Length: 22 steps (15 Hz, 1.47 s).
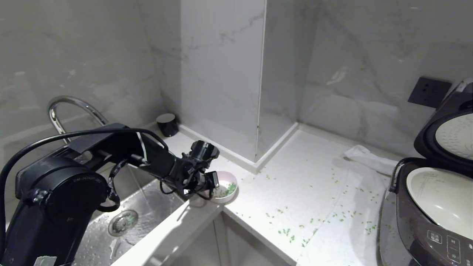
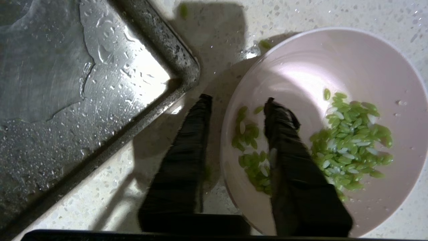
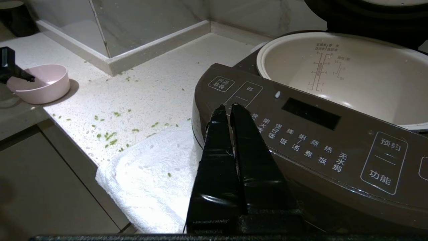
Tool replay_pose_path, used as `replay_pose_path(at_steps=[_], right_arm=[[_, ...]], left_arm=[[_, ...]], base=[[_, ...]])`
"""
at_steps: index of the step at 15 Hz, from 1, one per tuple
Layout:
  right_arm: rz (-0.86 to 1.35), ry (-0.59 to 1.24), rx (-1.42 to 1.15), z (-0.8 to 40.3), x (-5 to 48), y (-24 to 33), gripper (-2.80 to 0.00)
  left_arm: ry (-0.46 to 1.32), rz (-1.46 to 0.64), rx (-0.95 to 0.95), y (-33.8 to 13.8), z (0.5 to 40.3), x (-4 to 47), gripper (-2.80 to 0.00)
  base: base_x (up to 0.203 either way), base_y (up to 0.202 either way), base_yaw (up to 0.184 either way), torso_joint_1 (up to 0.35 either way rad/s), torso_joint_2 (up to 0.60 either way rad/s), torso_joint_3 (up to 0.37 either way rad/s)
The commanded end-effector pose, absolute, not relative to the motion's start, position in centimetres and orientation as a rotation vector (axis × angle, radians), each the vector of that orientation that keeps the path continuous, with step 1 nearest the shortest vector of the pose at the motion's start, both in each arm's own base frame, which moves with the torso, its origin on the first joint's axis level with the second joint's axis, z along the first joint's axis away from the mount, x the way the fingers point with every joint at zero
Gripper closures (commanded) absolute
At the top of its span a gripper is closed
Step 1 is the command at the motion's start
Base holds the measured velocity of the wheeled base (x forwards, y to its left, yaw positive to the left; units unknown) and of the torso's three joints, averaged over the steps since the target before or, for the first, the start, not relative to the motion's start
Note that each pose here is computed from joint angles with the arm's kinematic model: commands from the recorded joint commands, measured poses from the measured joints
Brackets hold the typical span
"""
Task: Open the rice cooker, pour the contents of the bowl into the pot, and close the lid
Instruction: Fill a bowl with water from the tap
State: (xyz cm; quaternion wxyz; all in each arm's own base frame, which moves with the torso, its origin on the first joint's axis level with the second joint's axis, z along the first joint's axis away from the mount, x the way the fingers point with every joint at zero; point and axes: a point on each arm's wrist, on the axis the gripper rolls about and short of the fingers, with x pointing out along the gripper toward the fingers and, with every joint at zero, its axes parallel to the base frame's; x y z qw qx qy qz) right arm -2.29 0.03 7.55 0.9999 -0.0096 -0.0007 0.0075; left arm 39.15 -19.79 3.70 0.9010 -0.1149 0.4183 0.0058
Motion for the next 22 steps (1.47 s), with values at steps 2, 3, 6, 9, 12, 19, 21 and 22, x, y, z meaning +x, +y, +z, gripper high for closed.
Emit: replay_pose_path(at_steps=[2, 3, 6, 9, 12, 19, 21, 22], right_arm=[[0.017, 0.000, -0.020, 7.5, -2.3, 0.0, 0.00], [0.015, 0.000, -0.020, 7.5, -2.3, 0.0, 0.00], [0.015, 0.000, -0.020, 7.5, -2.3, 0.0, 0.00], [0.016, 0.000, -0.020, 7.5, -2.3, 0.0, 0.00], [0.017, 0.000, -0.020, 7.5, -2.3, 0.0, 0.00], [0.016, 0.000, -0.020, 7.5, -2.3, 0.0, 0.00], [0.016, 0.000, -0.020, 7.5, -2.3, 0.0, 0.00], [0.017, 0.000, -0.020, 7.5, -2.3, 0.0, 0.00]], left_arm=[[0.879, 0.017, -0.228, -19.9, 3.2, 39.3, -2.80], [0.896, 0.019, -0.213, -20.1, 3.1, 39.3, -2.80], [0.935, 0.036, -0.175, -20.4, 2.3, 39.5, -2.80], [0.950, 0.042, -0.167, -20.5, 2.1, 39.6, 0.00], [0.942, 0.041, -0.172, -20.6, 2.3, 39.8, 0.00], [0.951, 0.047, -0.172, -20.4, 3.0, 39.5, 0.00], [0.951, 0.048, -0.181, -19.9, 4.4, 39.1, 0.00], [0.959, 0.051, -0.182, -19.5, 5.0, 38.8, 0.00]], base=[[0.000, 0.000, 0.000, 0.000, 0.00, 0.000], [0.000, 0.000, 0.000, 0.000, 0.00, 0.000], [0.000, 0.000, 0.000, 0.000, 0.00, 0.000], [0.000, 0.000, 0.000, 0.000, 0.00, 0.000], [0.000, 0.000, 0.000, 0.000, 0.00, 0.000], [0.000, 0.000, 0.000, 0.000, 0.00, 0.000], [0.000, 0.000, 0.000, 0.000, 0.00, 0.000], [0.000, 0.000, 0.000, 0.000, 0.00, 0.000]])
